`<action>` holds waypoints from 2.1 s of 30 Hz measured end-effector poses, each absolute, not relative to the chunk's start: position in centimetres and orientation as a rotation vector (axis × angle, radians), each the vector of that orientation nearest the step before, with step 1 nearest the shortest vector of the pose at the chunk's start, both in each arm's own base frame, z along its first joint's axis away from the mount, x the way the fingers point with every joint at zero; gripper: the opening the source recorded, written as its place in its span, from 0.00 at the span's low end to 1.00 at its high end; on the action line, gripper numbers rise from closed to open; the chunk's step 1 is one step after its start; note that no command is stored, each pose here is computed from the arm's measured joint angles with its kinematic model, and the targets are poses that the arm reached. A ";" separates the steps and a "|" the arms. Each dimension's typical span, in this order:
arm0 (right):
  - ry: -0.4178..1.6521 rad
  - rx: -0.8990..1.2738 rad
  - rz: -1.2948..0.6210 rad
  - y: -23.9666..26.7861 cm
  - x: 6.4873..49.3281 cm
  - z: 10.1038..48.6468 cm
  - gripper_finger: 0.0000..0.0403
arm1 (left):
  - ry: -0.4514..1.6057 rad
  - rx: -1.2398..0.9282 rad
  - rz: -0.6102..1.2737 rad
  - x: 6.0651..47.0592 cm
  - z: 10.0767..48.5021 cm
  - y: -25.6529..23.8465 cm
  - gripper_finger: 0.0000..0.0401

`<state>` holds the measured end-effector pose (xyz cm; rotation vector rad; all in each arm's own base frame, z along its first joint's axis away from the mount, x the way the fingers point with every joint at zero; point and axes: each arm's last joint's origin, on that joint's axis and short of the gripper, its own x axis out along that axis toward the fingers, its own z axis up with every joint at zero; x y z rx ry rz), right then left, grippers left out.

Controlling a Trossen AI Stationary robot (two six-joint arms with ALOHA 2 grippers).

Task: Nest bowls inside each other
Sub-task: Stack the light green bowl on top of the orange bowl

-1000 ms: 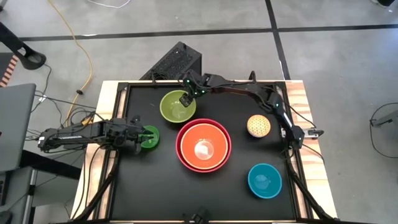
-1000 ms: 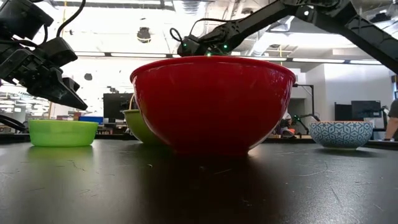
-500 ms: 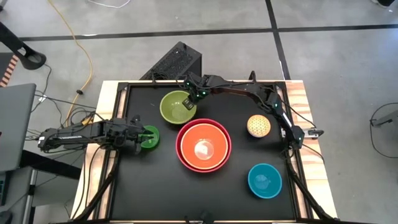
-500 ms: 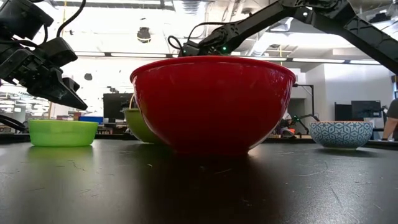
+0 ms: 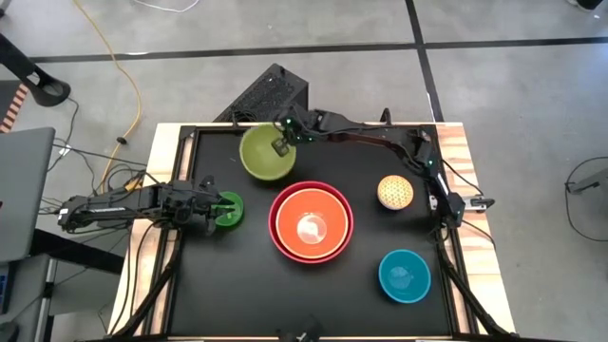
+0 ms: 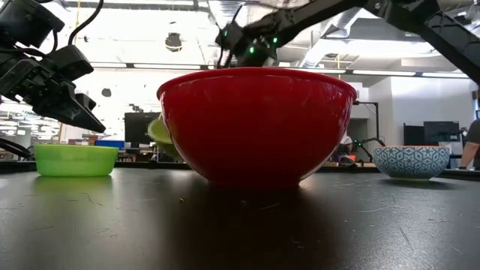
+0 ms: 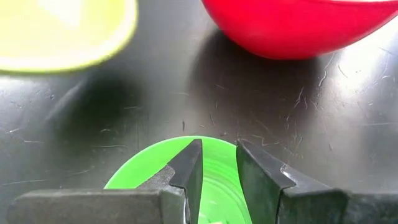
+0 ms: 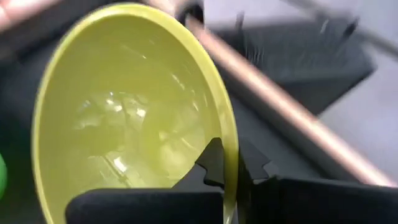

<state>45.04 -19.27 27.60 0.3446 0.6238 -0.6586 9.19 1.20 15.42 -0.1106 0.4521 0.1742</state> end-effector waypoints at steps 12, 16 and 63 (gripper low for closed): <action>0.412 0.323 -0.515 -13.6 39.7 39.6 0.03 | 0.452 -0.111 0.174 9.2 15.4 1.2 0.22; 0.531 0.360 -0.448 -9.3 37.5 41.1 0.03 | 0.452 -0.110 0.175 9.2 15.4 1.2 0.22; 1.070 0.444 -0.547 0.6 35.3 29.0 0.03 | 0.453 -0.109 0.177 9.2 15.4 1.2 0.22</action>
